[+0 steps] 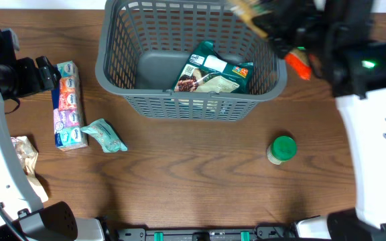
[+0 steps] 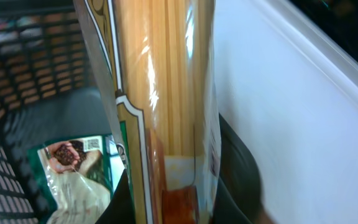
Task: Pack container
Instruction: 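Lift the spaghetti packet and lower it into the basket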
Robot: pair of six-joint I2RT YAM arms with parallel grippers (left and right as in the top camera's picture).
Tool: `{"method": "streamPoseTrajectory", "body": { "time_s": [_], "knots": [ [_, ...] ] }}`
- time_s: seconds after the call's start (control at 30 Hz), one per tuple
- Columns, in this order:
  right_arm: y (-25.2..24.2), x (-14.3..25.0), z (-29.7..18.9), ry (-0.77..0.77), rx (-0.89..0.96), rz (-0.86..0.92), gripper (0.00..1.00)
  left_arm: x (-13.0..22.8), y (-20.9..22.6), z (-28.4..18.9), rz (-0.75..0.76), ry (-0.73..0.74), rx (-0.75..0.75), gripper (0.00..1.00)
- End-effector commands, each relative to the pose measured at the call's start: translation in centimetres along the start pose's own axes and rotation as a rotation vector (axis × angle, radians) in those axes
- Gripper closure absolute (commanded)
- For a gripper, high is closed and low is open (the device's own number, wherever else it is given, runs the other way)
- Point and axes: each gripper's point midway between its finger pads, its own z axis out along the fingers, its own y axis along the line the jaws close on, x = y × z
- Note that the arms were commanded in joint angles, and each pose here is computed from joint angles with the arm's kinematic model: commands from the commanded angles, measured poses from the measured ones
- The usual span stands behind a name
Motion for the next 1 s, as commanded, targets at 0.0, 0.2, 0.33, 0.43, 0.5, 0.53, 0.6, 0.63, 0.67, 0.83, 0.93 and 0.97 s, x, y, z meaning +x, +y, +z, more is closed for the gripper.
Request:
{"method": "streamPoseTrajectory", "body": {
  "time_s": [0.0, 0.2, 0.33, 0.43, 0.5, 0.53, 0.6, 0.63, 0.67, 0.83, 0.93, 0.97],
  "knots": [
    [1.5, -1.3, 3.1, -0.037, -0.055, -0.204, 0.99, 0.1, 0.1, -0.5, 0.013, -0.010, -0.003, 0.01],
    [5.6, 3.2, 11.9, 0.062, -0.227, -0.229, 0.99, 0.2, 0.1, -0.5, 0.013, -0.006, -0.003, 0.01],
    [8.8, 6.6, 16.4, 0.117, -0.345, -0.201, 0.99, 0.4, 0.1, -0.5, 0.013, 0.001, -0.003, 0.01],
    [11.0, 8.7, 18.6, 0.164, -0.407, -0.189, 0.99, 0.4, 0.1, -0.5, 0.013, 0.001, -0.003, 0.01],
    [12.3, 9.9, 19.7, 0.192, -0.444, -0.184, 0.99, 0.4, 0.1, -0.5, 0.013, 0.001, -0.003, 0.01],
    [12.8, 10.2, 19.9, 0.199, -0.455, -0.183, 0.99, 0.4, 0.1, -0.5, 0.013, 0.001, -0.003, 0.01],
    [13.4, 10.7, 20.4, 0.211, -0.471, -0.182, 0.99, 0.4, 0.1, -0.5, 0.013, 0.001, -0.003, 0.02],
    [13.6, 10.9, 20.6, 0.215, -0.476, -0.181, 0.99, 0.4, 0.1, -0.5, 0.013, 0.002, -0.003, 0.01],
    [13.7, 11.0, 20.6, 0.218, -0.478, -0.175, 0.99, 0.4, 0.1, -0.5, 0.012, 0.003, -0.002, 0.01],
    [13.3, 9.9, 19.9, 0.224, -0.452, -0.056, 0.39, 0.6, 0.1, -0.5, 0.012, 0.009, -0.002, 0.02],
    [12.2, 5.4, 17.5, 0.113, -0.432, -0.011, 0.39, 0.5, 0.1, -0.5, 0.012, 0.009, -0.002, 0.01],
    [11.4, 3.7, 16.7, 0.062, -0.413, -0.003, 0.40, 0.5, 0.1, -0.5, 0.012, 0.008, -0.002, 0.01]
  ]
}}
